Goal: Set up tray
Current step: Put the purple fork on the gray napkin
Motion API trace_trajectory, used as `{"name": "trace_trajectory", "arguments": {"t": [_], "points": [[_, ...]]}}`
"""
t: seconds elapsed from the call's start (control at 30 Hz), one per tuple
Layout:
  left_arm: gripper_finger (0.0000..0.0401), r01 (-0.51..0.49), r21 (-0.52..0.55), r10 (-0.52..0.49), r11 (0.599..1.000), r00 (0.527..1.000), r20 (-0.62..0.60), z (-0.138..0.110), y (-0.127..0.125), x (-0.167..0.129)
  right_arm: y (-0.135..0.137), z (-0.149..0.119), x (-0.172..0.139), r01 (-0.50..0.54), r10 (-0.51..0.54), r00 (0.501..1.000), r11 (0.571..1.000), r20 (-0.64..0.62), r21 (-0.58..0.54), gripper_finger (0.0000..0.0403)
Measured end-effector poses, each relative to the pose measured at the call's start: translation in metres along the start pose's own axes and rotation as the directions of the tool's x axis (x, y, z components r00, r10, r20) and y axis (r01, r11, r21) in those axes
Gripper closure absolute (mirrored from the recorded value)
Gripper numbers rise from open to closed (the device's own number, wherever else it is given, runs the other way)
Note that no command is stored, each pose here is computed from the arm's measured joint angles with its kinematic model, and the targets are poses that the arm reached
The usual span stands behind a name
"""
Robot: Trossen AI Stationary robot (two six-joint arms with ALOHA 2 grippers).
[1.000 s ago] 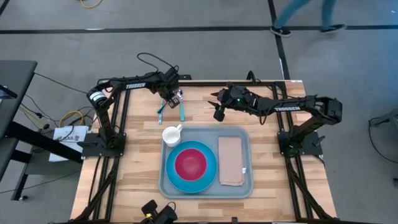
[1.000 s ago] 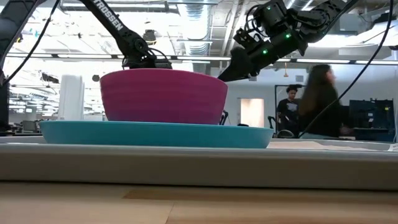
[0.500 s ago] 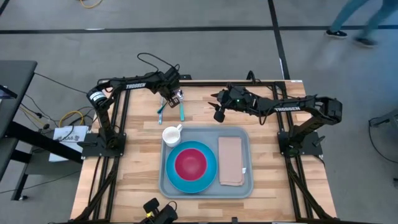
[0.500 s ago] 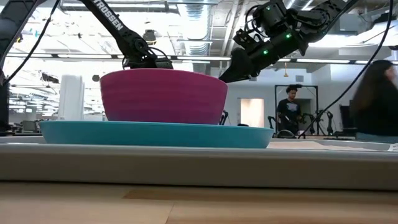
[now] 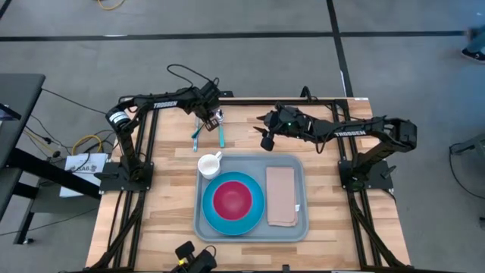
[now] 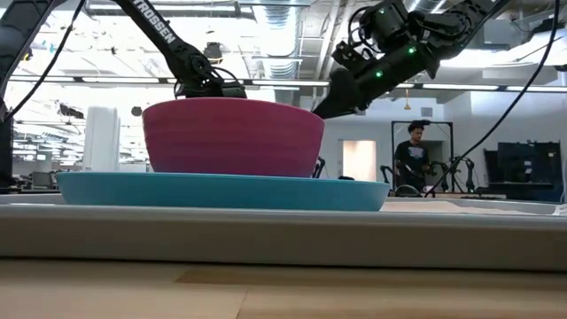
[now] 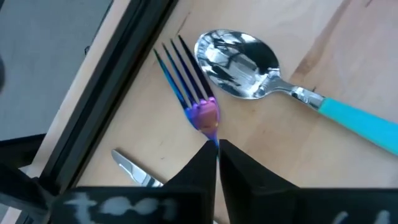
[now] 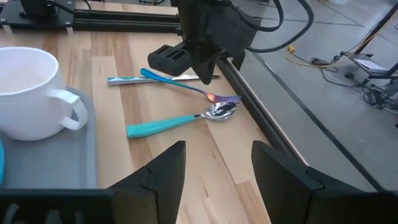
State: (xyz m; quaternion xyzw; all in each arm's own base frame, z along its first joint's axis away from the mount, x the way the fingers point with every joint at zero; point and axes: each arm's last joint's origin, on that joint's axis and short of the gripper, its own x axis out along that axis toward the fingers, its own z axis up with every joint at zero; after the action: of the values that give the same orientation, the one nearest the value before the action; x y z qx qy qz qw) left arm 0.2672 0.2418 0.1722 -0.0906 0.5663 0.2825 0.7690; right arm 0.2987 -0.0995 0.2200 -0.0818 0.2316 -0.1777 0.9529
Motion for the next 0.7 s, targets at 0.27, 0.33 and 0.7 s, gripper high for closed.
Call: {"name": "trace_trajectory", "arguments": {"t": [0.27, 0.33, 0.7], "points": [[0.0317, 0.001, -0.111, -0.002, 0.994, 1.0, -0.011, -0.001, 0.0, 0.0, 0.0, -0.001, 0.0, -0.001, 0.001, 1.0, 1.0, -0.007, -0.001, 0.0225], [0.0298, 0.003, -0.129, -0.006, 0.992, 1.0, -0.024, -0.002, -0.001, 0.002, 0.0, -0.001, 0.0, -0.001, 0.001, 1.0, 1.0, -0.008, -0.001, 0.0225], [0.0267, 0.011, -0.206, -0.022, 0.978, 0.998, -0.051, -0.009, -0.004, 0.007, 0.0, -0.001, 0.0, -0.001, 0.001, 1.0, 1.0, -0.009, -0.001, 0.0225]]}}
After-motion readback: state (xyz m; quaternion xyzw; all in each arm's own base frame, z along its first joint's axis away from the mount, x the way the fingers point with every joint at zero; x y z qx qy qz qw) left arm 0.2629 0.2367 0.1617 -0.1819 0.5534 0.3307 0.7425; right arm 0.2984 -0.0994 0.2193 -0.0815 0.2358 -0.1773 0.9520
